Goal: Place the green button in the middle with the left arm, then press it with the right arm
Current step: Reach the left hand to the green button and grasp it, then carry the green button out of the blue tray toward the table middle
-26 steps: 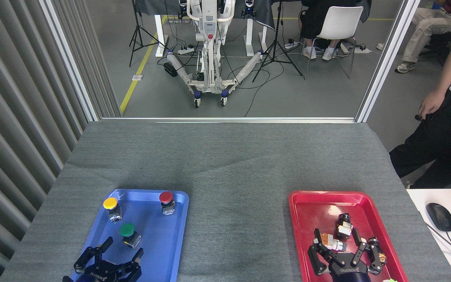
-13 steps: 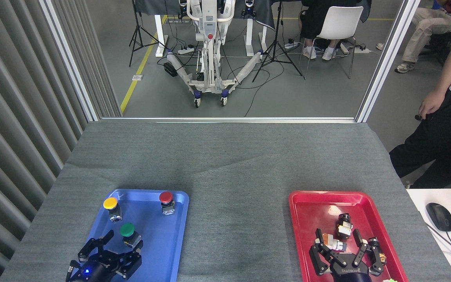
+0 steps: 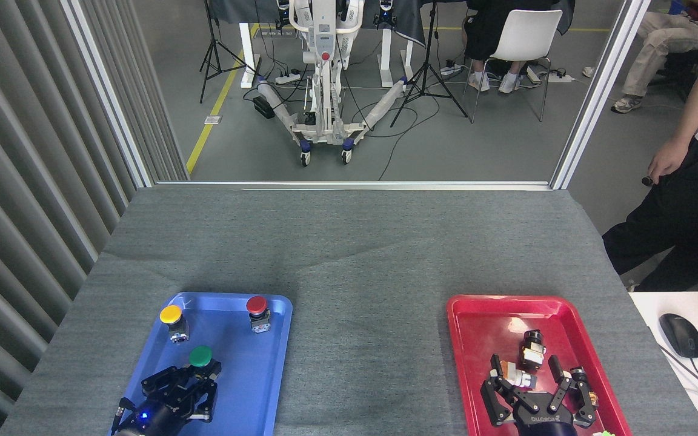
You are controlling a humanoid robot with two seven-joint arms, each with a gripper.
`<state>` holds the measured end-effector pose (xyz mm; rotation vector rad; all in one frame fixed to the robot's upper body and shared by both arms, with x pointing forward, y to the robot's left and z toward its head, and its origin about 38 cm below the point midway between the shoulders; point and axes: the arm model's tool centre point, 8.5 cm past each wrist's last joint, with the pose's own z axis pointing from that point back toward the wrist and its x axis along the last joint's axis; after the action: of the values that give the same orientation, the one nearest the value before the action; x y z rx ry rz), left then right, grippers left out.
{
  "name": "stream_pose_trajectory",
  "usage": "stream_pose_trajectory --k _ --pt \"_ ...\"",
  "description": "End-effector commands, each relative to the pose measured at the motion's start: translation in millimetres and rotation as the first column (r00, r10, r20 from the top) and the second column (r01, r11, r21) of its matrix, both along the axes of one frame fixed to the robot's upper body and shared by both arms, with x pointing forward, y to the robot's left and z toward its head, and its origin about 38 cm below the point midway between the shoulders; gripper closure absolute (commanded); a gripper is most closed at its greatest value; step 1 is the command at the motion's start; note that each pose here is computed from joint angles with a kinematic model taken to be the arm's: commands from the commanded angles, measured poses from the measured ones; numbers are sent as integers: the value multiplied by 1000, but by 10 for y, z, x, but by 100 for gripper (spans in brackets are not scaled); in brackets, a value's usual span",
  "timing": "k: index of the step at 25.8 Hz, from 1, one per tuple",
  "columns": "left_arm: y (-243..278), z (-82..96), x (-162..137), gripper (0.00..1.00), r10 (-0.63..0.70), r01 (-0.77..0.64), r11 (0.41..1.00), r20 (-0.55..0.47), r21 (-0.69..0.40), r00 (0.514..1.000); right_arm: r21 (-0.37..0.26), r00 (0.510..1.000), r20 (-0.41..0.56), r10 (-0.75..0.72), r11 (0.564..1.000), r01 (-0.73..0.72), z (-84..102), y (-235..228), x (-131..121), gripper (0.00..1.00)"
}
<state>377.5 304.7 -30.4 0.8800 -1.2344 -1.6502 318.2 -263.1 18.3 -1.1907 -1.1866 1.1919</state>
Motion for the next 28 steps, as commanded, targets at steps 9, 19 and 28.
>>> stream_pose_trajectory --k 9,19,28 --pt "-530 678 10 100 -205 251 959 292 -129 934 -1 1000 -2 1 1000 -1 -3 -4 -1 0" --pt "-1609 571 37 100 -354 377 924 219 -71 909 -1 1000 -1 2 1000 -2 -2 -11 -1 0" --pt "-2015 360 161 100 -371 381 923 146 -47 917 2 1000 0 0 1000 0 -5 -9 -2 0"
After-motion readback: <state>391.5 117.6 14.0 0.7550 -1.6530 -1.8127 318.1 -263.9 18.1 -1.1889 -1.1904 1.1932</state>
